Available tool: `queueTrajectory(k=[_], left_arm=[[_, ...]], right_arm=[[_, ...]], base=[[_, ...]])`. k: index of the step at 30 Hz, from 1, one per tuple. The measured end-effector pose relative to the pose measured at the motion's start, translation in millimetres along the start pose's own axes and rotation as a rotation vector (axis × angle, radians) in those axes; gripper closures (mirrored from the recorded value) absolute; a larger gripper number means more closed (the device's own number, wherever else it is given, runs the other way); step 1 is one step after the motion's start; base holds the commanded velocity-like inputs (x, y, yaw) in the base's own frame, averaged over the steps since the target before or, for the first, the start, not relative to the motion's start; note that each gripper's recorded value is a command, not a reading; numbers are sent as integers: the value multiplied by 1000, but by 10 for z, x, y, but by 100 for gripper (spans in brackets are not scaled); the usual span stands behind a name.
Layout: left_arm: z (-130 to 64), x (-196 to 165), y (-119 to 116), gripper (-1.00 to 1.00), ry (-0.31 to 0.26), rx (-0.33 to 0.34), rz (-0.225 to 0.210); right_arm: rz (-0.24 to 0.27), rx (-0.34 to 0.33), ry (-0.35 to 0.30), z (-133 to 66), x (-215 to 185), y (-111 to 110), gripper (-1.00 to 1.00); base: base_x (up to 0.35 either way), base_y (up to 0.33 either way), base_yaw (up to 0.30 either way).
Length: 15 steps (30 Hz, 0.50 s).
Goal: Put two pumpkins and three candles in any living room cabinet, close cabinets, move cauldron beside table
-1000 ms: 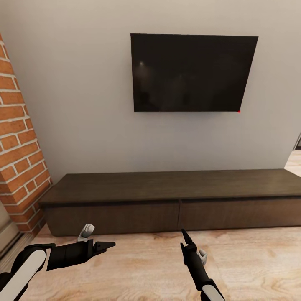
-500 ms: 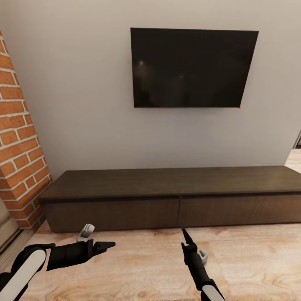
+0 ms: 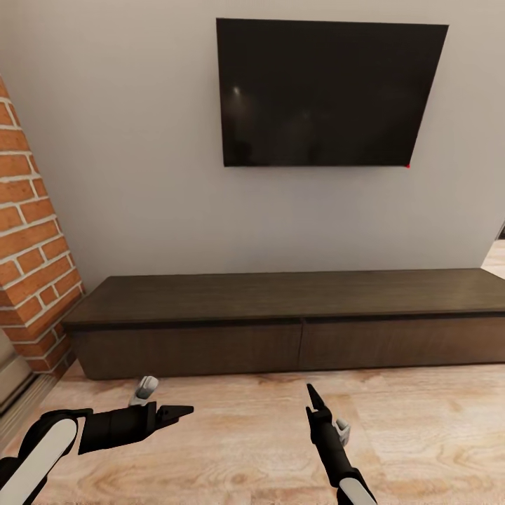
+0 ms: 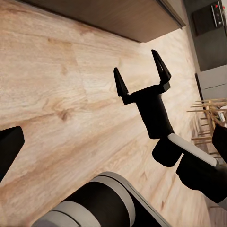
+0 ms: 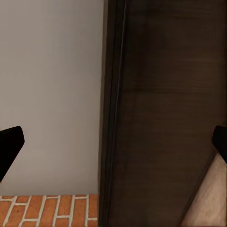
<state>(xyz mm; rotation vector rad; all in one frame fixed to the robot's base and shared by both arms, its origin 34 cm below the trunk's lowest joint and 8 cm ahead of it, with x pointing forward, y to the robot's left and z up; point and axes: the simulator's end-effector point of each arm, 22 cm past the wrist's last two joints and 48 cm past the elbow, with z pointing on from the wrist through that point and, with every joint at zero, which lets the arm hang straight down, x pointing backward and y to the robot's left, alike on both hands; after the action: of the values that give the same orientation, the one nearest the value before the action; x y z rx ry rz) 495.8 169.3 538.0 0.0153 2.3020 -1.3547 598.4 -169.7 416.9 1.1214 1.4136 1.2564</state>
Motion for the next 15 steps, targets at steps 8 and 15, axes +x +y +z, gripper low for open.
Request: queueTrajectory(k=[8, 15], left_arm=[[23, 19, 45, -100, 6, -3, -10], [24, 20, 45, -100, 7, -2, -10]], right_arm=[[2, 12, 1, -7, 6, -66, -100], [-6, -2, 1, -5, 6, -34, -100]], base=[[0, 0, 0], [4, 0, 0]])
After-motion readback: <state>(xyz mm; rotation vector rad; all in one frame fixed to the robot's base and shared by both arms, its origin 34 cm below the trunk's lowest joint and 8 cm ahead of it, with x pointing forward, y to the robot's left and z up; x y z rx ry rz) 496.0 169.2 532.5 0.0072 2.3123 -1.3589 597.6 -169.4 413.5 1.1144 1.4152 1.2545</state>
